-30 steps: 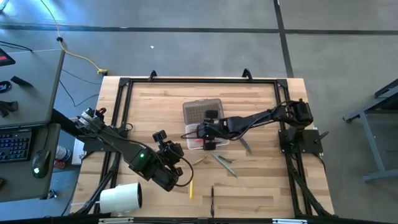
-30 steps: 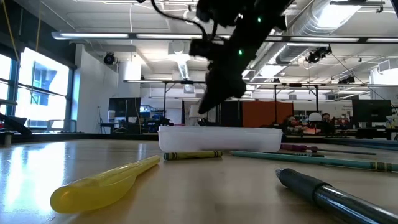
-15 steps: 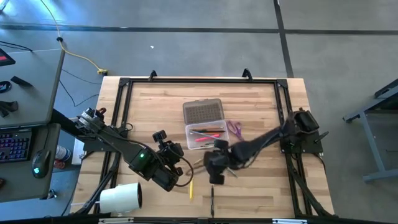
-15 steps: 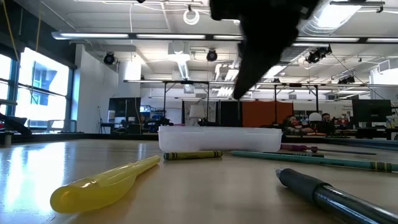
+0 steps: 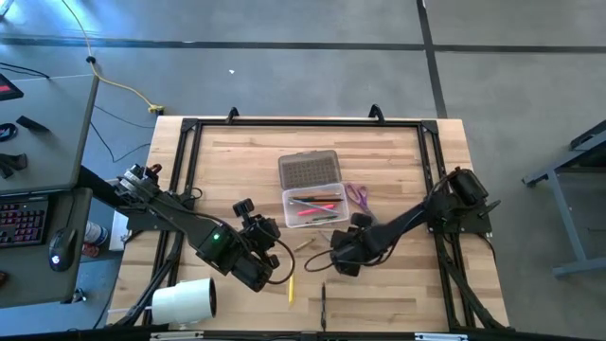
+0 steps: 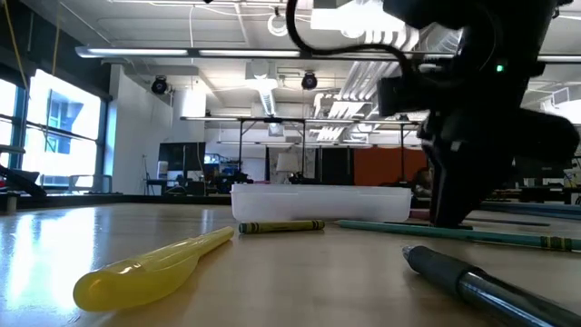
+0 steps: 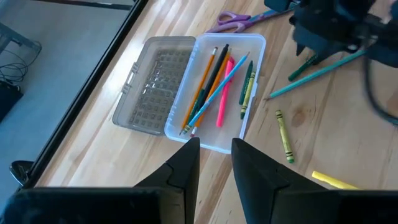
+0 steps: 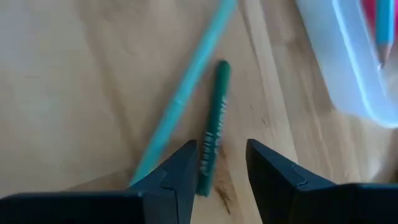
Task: Pick & place school supplies into a supply box
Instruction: Put the green crayon into the black supply box
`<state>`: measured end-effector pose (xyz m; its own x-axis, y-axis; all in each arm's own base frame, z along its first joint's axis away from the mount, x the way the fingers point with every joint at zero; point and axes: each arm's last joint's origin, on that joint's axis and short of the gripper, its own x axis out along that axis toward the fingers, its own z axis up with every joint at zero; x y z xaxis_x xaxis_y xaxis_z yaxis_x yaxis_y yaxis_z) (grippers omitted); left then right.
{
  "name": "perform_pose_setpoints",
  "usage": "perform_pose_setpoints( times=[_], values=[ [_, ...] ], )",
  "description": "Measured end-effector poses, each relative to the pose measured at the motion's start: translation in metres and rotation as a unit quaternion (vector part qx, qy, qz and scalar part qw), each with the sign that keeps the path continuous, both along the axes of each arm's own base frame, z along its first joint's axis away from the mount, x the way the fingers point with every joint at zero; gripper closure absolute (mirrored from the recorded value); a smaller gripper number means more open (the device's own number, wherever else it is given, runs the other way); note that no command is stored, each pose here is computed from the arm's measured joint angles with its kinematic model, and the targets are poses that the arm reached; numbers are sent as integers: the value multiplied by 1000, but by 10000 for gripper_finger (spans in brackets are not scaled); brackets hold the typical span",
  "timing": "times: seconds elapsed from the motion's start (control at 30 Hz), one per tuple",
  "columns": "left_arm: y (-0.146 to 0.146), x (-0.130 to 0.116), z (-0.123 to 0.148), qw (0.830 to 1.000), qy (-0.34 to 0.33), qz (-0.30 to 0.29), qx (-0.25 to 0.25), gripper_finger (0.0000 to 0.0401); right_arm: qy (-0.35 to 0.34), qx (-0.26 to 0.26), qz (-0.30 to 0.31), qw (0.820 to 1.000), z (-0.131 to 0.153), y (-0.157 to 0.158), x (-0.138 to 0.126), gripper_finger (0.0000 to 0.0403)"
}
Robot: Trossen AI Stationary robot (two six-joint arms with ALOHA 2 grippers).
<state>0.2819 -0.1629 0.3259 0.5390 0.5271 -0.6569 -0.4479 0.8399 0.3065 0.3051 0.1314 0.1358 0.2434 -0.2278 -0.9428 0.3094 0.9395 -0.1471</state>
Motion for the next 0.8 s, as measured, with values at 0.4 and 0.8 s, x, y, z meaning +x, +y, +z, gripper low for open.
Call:
perform_pose_setpoints(
  times=[0.4,0.8],
  values=[
    [0,0,0,1000,0,0,0,274,-12,-4,-2,1000,-23,-11,-13,305],
    [0,0,0,1000,-1,1,1,274,-51,-20,104,993,40,4,18,390]
  ],
)
